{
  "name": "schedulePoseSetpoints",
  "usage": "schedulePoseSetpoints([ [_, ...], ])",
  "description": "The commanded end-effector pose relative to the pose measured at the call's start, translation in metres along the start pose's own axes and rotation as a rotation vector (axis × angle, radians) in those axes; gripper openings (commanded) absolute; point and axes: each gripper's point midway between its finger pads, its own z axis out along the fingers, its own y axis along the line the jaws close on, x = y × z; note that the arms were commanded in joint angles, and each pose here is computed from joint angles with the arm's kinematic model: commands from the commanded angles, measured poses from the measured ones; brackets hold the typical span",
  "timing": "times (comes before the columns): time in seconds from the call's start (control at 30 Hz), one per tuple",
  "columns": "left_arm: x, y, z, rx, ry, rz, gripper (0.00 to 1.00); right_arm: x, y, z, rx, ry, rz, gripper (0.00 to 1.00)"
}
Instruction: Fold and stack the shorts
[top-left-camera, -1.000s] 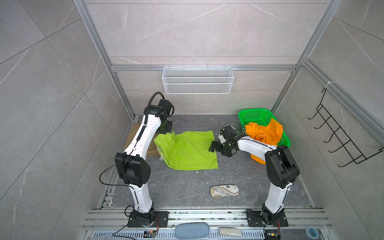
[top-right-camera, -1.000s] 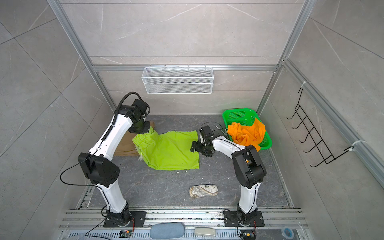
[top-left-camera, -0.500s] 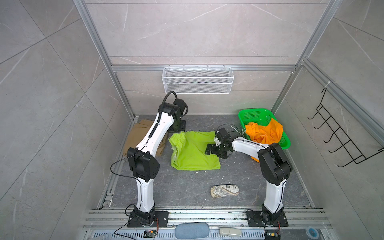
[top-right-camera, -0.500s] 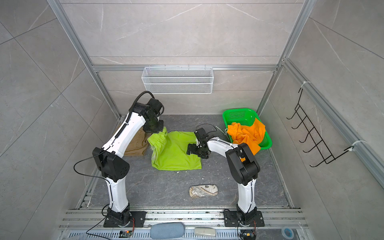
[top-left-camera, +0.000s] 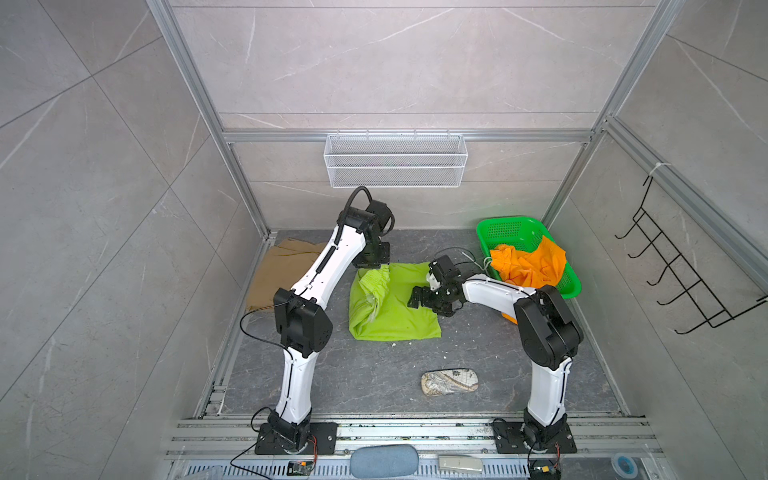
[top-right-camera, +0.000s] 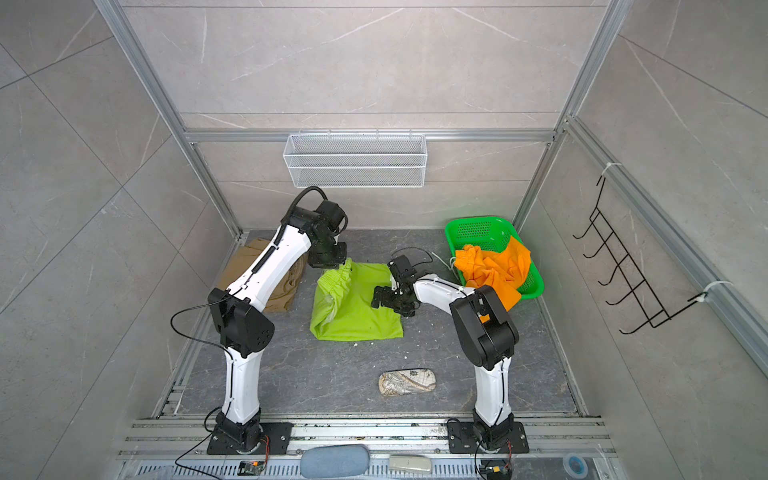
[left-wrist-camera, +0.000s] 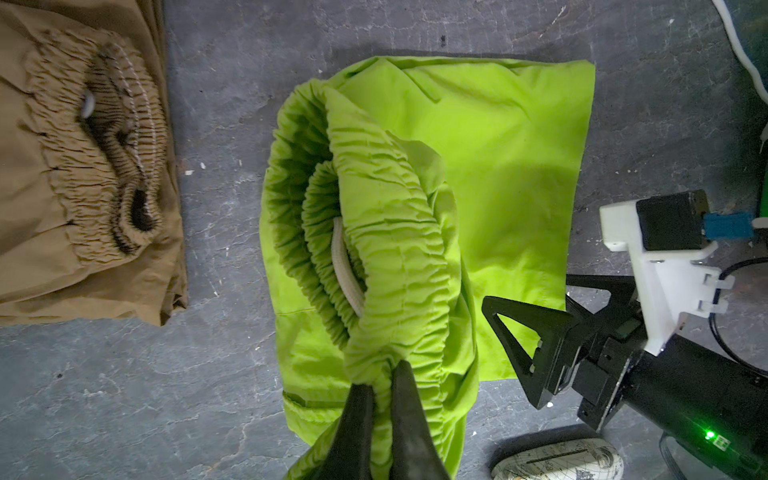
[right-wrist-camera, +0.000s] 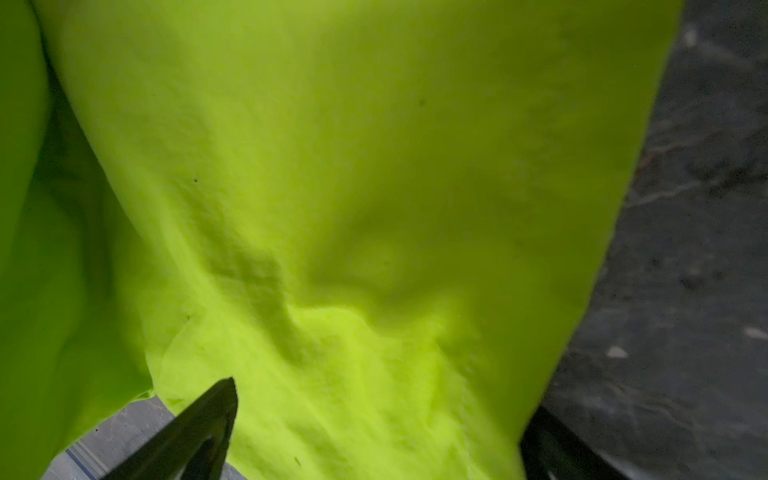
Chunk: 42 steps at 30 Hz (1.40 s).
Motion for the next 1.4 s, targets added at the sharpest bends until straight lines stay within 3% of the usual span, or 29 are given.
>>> schedulePoseSetpoints([
  [0.0, -0.005, -0.025, 0.004, 0.084, -0.025, -0.014, 0.04, 0.011, -0.005, 0.015, 0.01, 0.046, 0.019, 0.99],
  [0.3, 0.0, -0.053, 0.031, 0.175, -0.02, -0.03, 0.08, 0.014, -0.005, 0.015, 0.0, 0.053, 0.019, 0.99],
  [0.47, 0.002, -0.069, 0.025, 0.219, -0.045, 0.017, 0.18, 0.012, 0.0, 0.01, -0.03, 0.047, 0.024, 0.99],
  [0.6, -0.009, -0.07, -0.013, 0.196, -0.173, 0.112, 0.37, 0.005, 0.006, -0.014, -0.061, 0.004, 0.02, 0.99],
  [0.77, -0.021, -0.047, -0.075, 0.147, -0.369, 0.137, 0.59, -0.005, 0.002, -0.052, -0.044, -0.057, 0.002, 0.99],
  [0.87, -0.017, -0.033, -0.093, 0.197, -0.451, 0.081, 0.77, -0.009, -0.002, -0.072, -0.004, -0.102, -0.015, 0.99],
  [1.0, 0.0, -0.016, -0.076, 0.402, -0.431, -0.086, 0.98, -0.019, 0.002, -0.093, 0.025, -0.161, -0.033, 0.99],
  [1.1, 0.011, -0.015, -0.049, 0.545, -0.398, -0.192, 0.99, -0.023, 0.018, -0.091, 0.009, -0.165, -0.044, 0.99],
  [1.17, 0.021, -0.014, -0.029, 0.572, -0.367, -0.238, 0.99, -0.023, 0.037, -0.086, -0.023, -0.156, -0.056, 0.99],
  [1.37, 0.048, -0.004, 0.007, 0.661, -0.355, -0.393, 0.99, -0.023, 0.101, -0.074, -0.245, -0.123, -0.004, 0.99],
])
